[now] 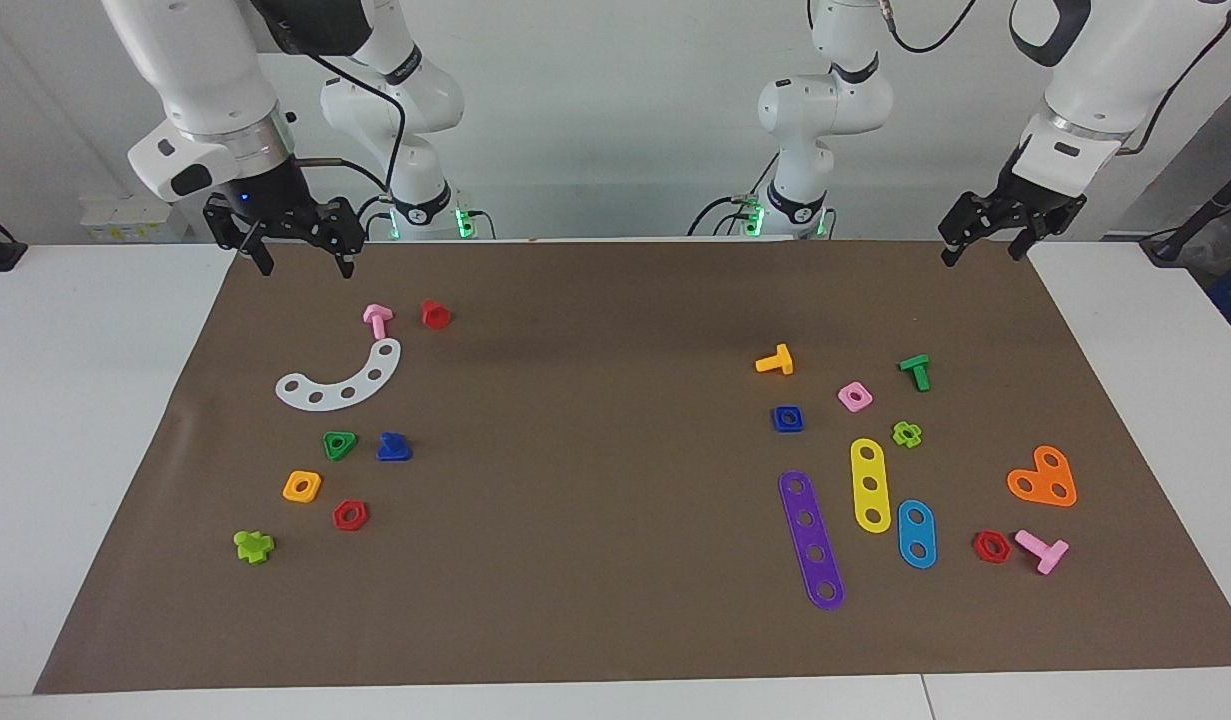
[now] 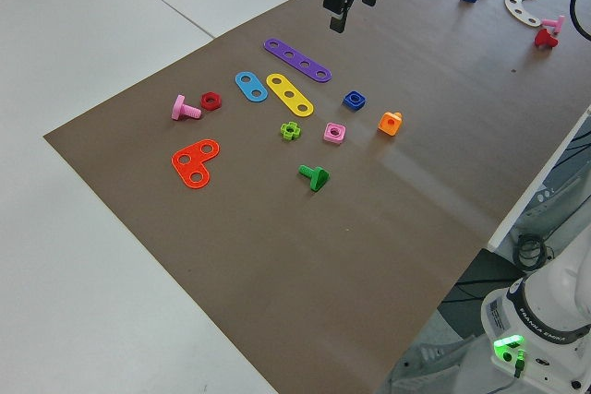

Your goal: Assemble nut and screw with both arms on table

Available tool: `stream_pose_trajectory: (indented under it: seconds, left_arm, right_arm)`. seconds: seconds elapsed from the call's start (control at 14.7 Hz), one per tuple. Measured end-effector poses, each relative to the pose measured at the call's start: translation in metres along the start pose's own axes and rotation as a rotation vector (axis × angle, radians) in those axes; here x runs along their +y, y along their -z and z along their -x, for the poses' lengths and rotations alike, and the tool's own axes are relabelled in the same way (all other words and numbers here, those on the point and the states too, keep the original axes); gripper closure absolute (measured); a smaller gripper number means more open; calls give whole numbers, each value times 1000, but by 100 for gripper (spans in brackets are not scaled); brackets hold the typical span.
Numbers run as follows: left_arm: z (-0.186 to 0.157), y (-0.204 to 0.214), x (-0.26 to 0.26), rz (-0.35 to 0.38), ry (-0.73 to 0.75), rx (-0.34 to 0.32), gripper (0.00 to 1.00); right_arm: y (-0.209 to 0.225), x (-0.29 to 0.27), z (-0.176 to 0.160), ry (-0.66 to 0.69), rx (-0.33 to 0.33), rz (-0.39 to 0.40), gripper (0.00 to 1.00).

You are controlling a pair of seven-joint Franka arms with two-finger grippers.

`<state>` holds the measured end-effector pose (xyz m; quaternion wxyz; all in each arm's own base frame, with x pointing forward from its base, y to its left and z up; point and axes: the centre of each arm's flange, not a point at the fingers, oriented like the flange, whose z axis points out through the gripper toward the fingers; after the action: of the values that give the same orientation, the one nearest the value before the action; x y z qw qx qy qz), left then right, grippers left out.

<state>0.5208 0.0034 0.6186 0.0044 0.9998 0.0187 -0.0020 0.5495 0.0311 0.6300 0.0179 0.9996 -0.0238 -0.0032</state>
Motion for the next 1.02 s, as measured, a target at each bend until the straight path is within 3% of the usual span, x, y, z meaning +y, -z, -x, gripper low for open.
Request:
stream_pose_trajectory:
  seconds: [0.75, 1.02]
  left_arm:
    - [0, 0, 0, 0, 0, 0, 0]
    - [0, 0, 0, 0, 0, 0, 0]
  right_arm:
    - [-2, 1, 0, -1, -1, 0, 1]
    - [-29, -2, -9, 2, 34, -4, 3]
